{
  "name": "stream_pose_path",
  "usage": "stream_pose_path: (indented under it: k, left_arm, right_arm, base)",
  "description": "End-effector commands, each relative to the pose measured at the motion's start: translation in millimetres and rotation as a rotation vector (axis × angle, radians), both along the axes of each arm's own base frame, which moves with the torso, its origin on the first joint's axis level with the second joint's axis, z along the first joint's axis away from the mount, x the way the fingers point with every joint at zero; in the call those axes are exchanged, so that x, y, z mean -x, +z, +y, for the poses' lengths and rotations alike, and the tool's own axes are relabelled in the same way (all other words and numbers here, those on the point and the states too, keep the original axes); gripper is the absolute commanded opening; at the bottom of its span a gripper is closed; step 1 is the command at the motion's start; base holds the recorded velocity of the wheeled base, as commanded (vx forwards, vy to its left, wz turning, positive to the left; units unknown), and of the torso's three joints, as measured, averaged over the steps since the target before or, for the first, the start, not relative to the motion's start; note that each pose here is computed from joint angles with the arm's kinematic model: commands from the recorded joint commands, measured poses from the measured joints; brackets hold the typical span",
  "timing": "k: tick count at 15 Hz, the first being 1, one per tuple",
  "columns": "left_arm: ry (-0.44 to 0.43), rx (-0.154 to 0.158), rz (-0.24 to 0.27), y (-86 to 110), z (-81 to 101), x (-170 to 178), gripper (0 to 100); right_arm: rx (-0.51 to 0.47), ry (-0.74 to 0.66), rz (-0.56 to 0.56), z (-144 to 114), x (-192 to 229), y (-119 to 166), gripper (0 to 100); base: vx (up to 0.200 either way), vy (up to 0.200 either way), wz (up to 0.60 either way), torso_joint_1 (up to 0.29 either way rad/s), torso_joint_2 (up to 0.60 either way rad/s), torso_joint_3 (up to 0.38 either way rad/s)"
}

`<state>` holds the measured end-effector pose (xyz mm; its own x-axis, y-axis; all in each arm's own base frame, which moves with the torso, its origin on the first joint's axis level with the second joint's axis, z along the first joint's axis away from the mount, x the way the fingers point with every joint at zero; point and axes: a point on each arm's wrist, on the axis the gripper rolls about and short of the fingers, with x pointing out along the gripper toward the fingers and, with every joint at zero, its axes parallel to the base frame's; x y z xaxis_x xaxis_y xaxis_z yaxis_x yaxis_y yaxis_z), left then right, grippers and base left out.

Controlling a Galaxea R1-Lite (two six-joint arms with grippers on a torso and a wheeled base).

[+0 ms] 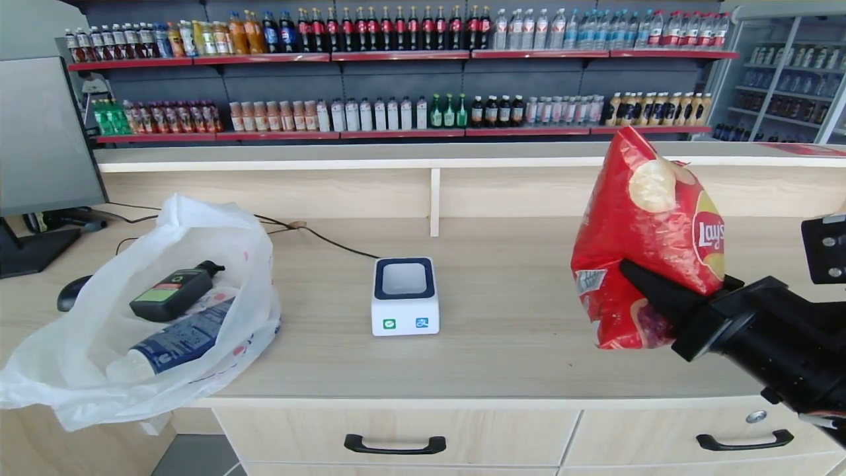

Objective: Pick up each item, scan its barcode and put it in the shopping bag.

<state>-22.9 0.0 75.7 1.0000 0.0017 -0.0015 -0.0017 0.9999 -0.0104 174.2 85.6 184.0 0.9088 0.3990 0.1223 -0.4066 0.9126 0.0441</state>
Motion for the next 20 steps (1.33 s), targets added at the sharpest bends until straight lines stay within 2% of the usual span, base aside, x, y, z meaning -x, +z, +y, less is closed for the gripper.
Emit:
stream_pose_path:
  k: [1, 6, 12, 17, 20]
  left_arm:
    - [0.001, 0.000, 0.000, -0.1, 0.0, 0, 100]
    - [0.001, 0.000, 0.000, -0.1, 0.0, 0, 100]
    - [-0.002, -0.001, -0.001, 0.1, 0.0, 0, 100]
    - [-0.002, -0.006, -0.001, 0.1, 0.0, 0, 100]
    - [-0.002, -0.007, 0.000, -0.1, 0.0, 0, 100]
  right_arm:
    - [-0.001, 0.017, -0.003, 0, 0, 0, 0]
    - [0.005, 0.089, -0.013, -3, 2, 1, 0]
    - [0.060, 0.044, -0.006, -14, 3, -6, 0]
    - [0.067, 0.038, -0.009, -12, -3, -6, 0]
    - [0.078, 0.037, -0.026, -12, -4, -3, 0]
  base:
    - [0.000, 0.200, 0.00, -0.002, 0.00, 0.002]
    - [0.000, 0.200, 0.00, 0.001, 0.00, 0.002]
    - [0.000, 0.200, 0.00, 0.002, 0.00, 0.002]
    - [0.000, 0.000, 0.00, 0.000, 0.00, 0.000]
    - [0.200, 0.000, 0.00, -0.009, 0.00, 0.006]
